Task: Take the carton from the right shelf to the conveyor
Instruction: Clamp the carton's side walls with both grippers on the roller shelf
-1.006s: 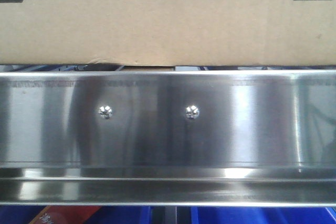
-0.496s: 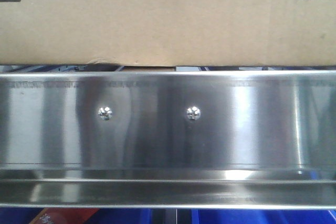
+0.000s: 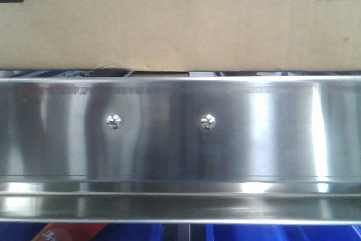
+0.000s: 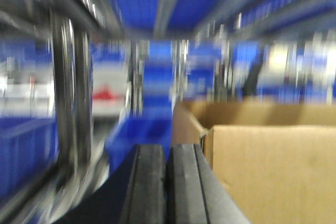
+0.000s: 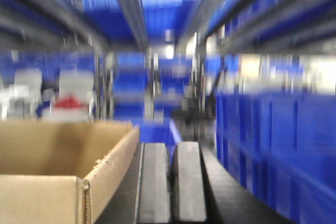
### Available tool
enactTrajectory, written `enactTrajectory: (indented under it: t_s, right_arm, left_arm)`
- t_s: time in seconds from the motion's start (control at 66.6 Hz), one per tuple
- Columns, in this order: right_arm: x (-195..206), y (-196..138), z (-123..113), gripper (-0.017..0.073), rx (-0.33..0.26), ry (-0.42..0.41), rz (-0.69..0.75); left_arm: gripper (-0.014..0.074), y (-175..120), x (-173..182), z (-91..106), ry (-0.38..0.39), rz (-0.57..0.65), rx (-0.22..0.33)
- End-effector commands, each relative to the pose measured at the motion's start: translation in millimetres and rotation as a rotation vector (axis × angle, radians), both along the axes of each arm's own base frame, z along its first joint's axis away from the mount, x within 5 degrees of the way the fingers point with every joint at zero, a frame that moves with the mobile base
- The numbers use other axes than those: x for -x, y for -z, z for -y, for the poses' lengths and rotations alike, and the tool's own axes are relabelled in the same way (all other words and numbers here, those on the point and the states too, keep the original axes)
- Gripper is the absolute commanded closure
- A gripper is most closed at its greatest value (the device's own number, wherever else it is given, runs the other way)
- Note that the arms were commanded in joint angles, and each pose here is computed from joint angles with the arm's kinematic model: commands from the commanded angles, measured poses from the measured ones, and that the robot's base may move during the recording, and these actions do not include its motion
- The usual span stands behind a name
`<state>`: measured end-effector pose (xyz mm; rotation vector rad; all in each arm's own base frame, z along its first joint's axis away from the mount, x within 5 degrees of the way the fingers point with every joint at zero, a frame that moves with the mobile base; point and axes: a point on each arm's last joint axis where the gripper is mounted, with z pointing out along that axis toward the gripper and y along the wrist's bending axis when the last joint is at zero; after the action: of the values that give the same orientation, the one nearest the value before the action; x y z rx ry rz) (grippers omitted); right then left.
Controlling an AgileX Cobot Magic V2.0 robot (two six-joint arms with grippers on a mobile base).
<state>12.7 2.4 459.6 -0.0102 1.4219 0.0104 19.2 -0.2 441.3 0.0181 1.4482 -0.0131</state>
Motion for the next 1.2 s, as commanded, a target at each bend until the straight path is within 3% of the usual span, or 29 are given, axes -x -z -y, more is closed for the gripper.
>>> enactTrajectory:
  t_s: [0.0, 0.195, 0.541, 0.676, 0.856, 0.991, 1.186]
  right_arm:
    - [-7.8, -17.1, -0.1, 0.0634, 0.012, 0.003, -0.119]
    - [-27.6, -40.1, 0.0, 0.0634, 0.014, -0.001, -0.206]
    - [-34.6, -43.2, -0.4, 0.0634, 0.007, -0.007, -0.191]
    - [-46.6, -42.9, -4.7, 0.0634, -0.057, -0.058, -0.335]
    - [-77.1, -56.3, -5.6, 0.0634, -0.072, -0.069, -0.536]
    - [-89.7, -73.3, -6.2, 0.0634, -0.1, -0.074, -0.563]
    - [-113.3, -81.4, -9.9, 0.0634, -0.124, -0.116, -0.576]
  left_arm:
    - [0.0612, -16.0, -10.1, -1.5, -0.021, -0.124, -0.022]
    - [0.0612, -50.8, -16.9, -1.2, -0.019, -0.078, -0.019]
    - [0.0612, -57.2, -17.1, -0.6, -0.013, -0.036, -0.013]
    - [0.0612, -62.1, -25.3, -0.5, -0.001, -0.048, 0.106]
    - [0.0612, -68.9, -52.9, 1.0, -0.003, -0.245, 0.131]
    - [0.0612, -74.7, -77.9, 4.2, 0.014, -0.404, 0.154]
    - [0.0612, -90.9, -114.2, 10.1, 0.061, -0.474, 0.188]
